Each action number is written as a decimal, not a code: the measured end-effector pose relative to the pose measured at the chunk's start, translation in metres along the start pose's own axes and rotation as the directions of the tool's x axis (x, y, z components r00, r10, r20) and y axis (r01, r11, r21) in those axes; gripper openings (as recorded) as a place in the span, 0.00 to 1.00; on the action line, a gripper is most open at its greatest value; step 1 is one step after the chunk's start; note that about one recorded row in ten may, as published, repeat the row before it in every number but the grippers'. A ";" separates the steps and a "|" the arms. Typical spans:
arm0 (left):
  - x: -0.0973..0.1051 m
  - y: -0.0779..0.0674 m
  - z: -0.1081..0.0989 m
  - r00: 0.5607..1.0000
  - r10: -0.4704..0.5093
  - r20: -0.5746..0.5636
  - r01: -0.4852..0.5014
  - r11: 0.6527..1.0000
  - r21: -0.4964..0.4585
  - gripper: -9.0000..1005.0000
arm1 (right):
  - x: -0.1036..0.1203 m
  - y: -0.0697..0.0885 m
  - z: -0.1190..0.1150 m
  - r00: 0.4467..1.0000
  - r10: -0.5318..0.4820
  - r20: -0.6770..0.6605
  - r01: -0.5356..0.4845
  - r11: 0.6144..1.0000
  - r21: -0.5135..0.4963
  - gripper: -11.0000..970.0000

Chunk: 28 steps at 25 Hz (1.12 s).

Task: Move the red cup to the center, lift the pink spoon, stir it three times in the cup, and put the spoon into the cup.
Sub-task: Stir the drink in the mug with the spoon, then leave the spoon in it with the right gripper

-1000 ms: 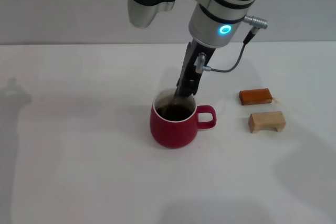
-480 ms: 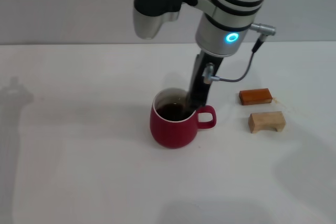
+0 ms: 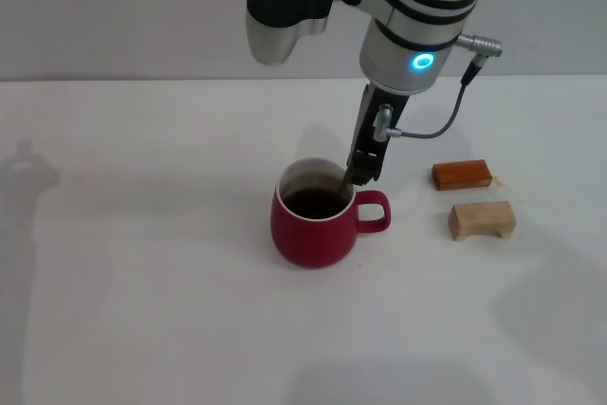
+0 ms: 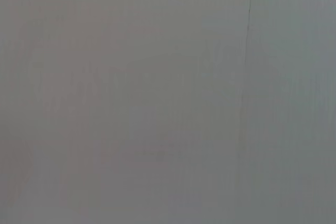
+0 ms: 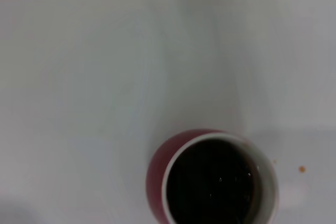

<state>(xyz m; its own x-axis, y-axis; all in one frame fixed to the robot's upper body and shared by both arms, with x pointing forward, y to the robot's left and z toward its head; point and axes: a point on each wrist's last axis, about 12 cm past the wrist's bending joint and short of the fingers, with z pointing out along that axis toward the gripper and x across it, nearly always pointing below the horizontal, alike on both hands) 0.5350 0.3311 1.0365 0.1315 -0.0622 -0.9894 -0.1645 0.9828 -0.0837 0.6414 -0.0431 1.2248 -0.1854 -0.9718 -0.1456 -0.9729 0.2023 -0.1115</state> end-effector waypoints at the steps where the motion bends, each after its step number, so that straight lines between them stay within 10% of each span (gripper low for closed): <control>1: 0.000 0.000 0.000 1.000 0.000 0.000 0.000 1.000 0.000 0.01 | 0.000 0.000 0.000 1.000 -0.001 -0.002 0.001 1.000 -0.004 0.20; 28: -0.002 0.000 0.001 1.000 0.009 0.013 -0.009 1.000 0.003 0.01 | -0.012 0.007 -0.005 0.997 -0.045 0.056 0.042 0.997 0.060 0.32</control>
<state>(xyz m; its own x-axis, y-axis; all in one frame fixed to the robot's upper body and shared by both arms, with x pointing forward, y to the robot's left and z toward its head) 0.5359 0.3311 1.0385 0.1428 -0.0516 -0.9884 -0.1631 0.9838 -0.0749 0.6359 -0.0310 1.2305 -0.1330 -0.9717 -0.1952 -0.9699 0.1682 -0.1763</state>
